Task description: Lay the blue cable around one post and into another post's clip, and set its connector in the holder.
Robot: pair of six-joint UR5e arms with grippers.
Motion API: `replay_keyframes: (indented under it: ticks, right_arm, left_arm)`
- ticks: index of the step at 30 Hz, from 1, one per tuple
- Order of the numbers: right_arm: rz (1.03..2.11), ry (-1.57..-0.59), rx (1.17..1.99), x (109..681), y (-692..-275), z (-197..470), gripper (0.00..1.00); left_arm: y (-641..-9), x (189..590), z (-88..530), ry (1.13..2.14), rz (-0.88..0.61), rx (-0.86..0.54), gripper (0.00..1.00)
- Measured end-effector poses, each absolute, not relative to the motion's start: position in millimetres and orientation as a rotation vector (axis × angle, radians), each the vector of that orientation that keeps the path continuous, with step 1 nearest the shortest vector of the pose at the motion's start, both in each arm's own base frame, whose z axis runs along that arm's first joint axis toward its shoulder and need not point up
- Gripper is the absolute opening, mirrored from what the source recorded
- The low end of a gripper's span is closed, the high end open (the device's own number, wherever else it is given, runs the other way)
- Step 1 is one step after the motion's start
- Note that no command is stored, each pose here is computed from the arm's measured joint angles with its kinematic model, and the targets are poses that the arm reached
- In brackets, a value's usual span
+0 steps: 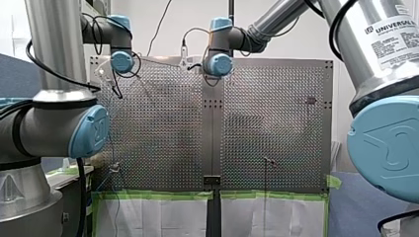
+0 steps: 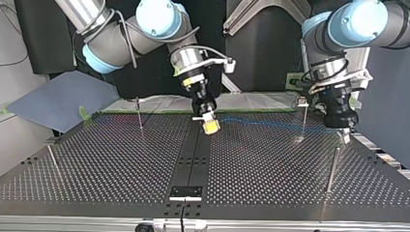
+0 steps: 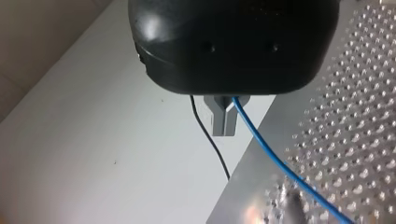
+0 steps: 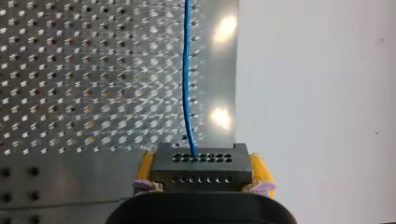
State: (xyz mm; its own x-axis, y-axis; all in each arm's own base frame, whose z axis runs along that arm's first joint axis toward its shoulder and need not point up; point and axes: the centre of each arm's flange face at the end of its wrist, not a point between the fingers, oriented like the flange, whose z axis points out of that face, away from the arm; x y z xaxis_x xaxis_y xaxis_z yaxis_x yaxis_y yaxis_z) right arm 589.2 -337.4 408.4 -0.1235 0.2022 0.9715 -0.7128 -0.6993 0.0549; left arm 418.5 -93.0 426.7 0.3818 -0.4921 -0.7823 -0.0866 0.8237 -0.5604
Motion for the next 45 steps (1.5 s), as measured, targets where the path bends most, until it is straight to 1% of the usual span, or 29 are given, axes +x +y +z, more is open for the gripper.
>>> replay_keyframes:
  ticks: [6,11,15,18,24,29,38,45]
  right_arm:
    - [1.914,-0.565,1.492,595.2,-341.3,424.9,0.0]
    - [1.925,-0.558,1.48,597.0,-343.1,432.5,0.0]
    - [1.925,-0.557,1.481,599.5,-345.0,432.6,0.0]
    - [1.915,-0.556,1.498,606.1,-348.2,427.2,0.0]
    - [1.916,-0.55,1.506,620.9,-355.8,420.6,0.0]
    - [1.926,-0.552,1.495,628.5,-362.3,422.9,0.0]
    - [1.895,-0.574,1.527,640.3,-379.4,413.2,0.0]
    - [1.905,-0.572,1.493,646.1,-392.9,423.6,0.0]
  left_arm:
    - [-73.2,441.2,430.5,1.162,-0.245,-0.592,0.0]
    - [-51.9,455.3,447.2,1.122,-0.221,-0.604,0.0]
    - [-35.6,463.9,462.1,1.1,-0.208,-0.603,0.0]
    - [-25.0,469.7,473.2,1.087,-0.203,-0.596,0.0]
    - [-13.3,486.7,486.0,1.072,-0.23,-0.575,0.0]
    - [-4.1,505.1,482.7,1.078,-0.255,-0.559,0.0]
    - [21.8,529.2,452.7,1.128,-0.29,-0.573,0.0]
    - [44.5,538.3,439.8,1.15,-0.291,-0.563,0.0]
